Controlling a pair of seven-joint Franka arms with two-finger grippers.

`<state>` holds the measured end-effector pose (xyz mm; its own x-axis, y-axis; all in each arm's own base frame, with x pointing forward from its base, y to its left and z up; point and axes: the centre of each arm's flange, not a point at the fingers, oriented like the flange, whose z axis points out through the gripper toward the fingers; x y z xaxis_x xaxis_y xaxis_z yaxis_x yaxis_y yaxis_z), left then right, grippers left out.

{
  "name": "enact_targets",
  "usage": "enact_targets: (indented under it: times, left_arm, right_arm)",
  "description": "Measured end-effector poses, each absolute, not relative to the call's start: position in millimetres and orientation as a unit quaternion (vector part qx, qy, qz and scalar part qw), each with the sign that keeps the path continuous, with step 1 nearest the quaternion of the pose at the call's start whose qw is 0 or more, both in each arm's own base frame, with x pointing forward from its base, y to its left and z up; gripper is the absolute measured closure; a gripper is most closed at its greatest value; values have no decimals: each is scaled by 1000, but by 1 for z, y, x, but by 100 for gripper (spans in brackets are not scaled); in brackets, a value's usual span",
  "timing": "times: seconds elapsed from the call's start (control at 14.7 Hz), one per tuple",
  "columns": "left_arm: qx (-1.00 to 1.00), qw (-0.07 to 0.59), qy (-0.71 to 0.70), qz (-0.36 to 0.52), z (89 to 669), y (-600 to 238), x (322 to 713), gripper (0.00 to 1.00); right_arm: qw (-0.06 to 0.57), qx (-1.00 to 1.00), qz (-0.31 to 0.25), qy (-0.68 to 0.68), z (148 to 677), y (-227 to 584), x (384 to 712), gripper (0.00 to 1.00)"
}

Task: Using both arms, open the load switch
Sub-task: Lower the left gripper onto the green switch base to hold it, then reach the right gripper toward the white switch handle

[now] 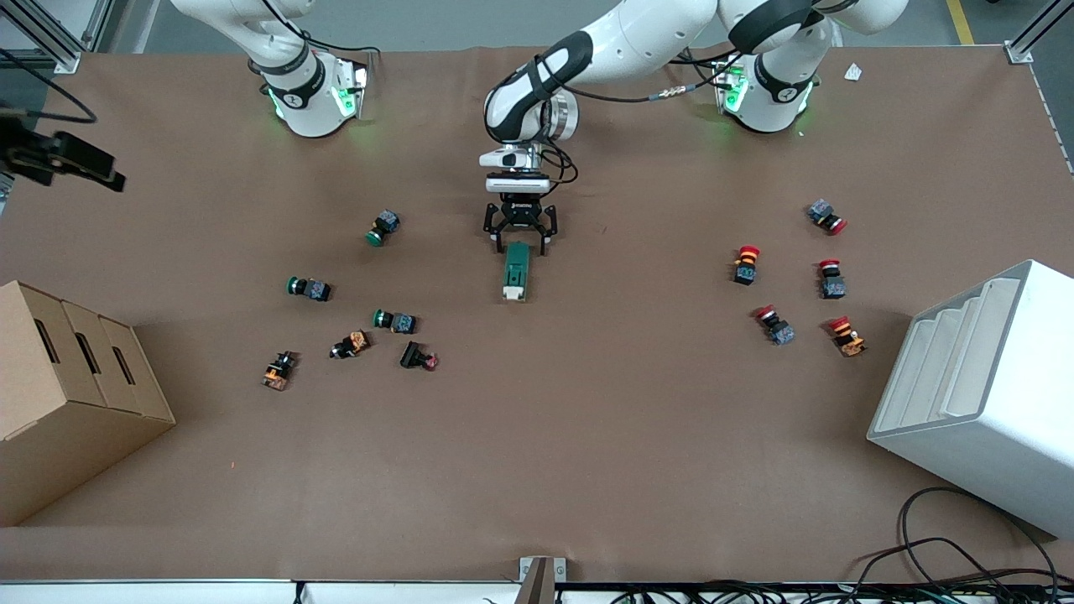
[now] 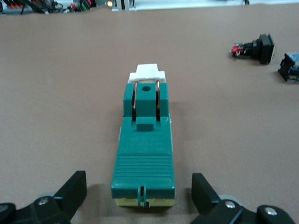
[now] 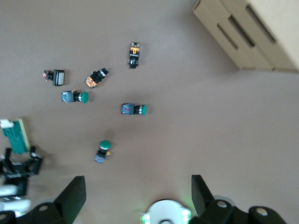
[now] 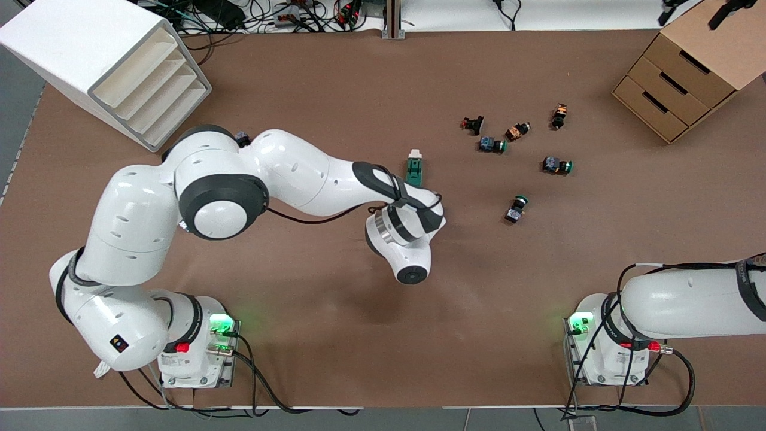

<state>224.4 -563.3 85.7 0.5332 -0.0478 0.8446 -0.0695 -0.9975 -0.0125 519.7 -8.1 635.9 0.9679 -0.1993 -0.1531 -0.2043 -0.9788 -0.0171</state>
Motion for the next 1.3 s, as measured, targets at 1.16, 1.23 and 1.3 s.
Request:
enact_targets:
  times: [1.16, 1.23, 1.3]
  left_arm:
    - [848, 17, -25, 529, 70, -562, 207, 0]
    - [848, 17, -25, 530, 70, -562, 207, 0]
    - [847, 17, -25, 530, 70, -562, 207, 0]
  right_arm:
    - [-4, -828, 102, 551, 355, 380, 557, 0]
    - [-9, -817, 106, 567, 334, 382, 559, 0]
    - [-16, -808, 111, 579, 315, 386, 560, 0]
